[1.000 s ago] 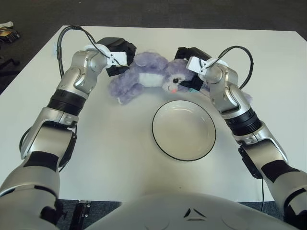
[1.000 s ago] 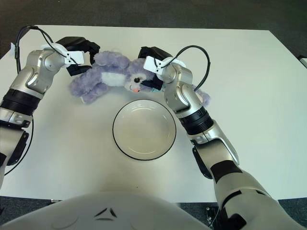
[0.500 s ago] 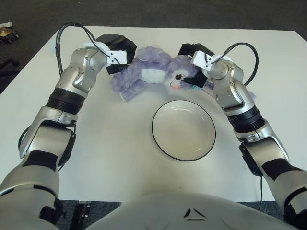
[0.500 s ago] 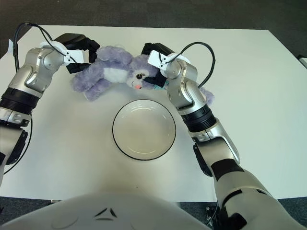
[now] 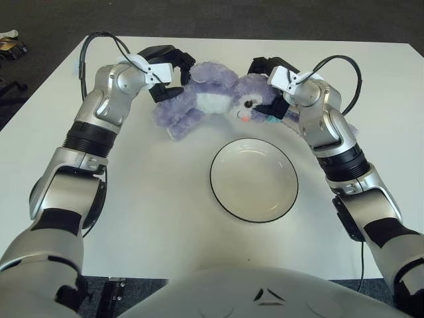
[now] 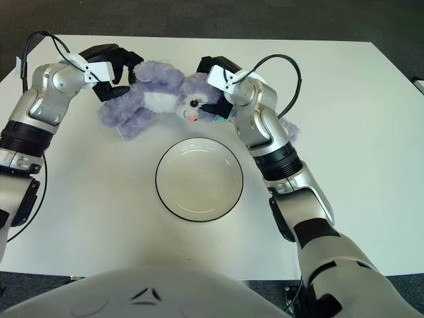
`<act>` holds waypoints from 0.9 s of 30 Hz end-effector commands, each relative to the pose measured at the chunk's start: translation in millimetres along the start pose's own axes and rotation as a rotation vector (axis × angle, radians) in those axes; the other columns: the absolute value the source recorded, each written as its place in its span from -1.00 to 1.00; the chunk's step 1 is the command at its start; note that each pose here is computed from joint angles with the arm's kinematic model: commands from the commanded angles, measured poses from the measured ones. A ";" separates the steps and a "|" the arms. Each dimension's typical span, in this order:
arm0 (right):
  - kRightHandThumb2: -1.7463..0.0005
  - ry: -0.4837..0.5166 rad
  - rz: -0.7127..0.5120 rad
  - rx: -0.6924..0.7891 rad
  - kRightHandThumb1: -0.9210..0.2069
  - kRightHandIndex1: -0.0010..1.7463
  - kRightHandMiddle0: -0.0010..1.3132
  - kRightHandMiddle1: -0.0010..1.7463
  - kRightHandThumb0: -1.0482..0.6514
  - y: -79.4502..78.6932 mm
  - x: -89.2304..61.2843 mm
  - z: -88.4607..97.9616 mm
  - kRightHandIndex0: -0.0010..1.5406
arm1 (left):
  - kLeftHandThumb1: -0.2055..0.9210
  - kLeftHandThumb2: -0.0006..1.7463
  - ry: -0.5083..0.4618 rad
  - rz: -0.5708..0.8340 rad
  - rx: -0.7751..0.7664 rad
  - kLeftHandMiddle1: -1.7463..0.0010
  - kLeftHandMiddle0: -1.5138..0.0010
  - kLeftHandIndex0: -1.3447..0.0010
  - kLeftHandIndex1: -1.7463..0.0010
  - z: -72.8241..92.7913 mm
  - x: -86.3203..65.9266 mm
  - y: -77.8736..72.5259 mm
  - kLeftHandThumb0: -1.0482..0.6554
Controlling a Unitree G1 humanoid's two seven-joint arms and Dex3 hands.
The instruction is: Put the doll into the plate.
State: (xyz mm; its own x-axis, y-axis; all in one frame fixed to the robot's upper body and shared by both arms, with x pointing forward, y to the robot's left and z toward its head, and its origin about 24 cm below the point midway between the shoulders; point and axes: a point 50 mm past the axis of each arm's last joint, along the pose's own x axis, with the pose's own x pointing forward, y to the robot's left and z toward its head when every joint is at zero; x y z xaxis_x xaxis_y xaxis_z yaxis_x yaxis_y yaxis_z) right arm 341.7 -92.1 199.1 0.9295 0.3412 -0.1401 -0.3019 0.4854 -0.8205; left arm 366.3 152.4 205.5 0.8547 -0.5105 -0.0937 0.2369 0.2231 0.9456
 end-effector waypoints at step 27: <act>-1.00 -0.003 -0.029 -0.011 0.79 0.91 0.08 1.00 0.24 -26.0 -28.4 4.7 0.18 | 1.00 -0.40 0.267 0.186 0.017 -0.71 0.54 0.71 -1.00 -25.8 -7.4 7.5 -0.19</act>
State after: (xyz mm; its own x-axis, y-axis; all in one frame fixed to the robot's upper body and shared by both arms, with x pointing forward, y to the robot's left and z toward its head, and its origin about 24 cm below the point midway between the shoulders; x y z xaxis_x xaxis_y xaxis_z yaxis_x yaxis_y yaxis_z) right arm 328.6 -104.4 216.6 0.9314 0.3314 -0.1507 -0.3024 0.4738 -0.8271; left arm 372.4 174.1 205.2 0.9633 -0.2679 -0.0154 0.0849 0.2500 0.9645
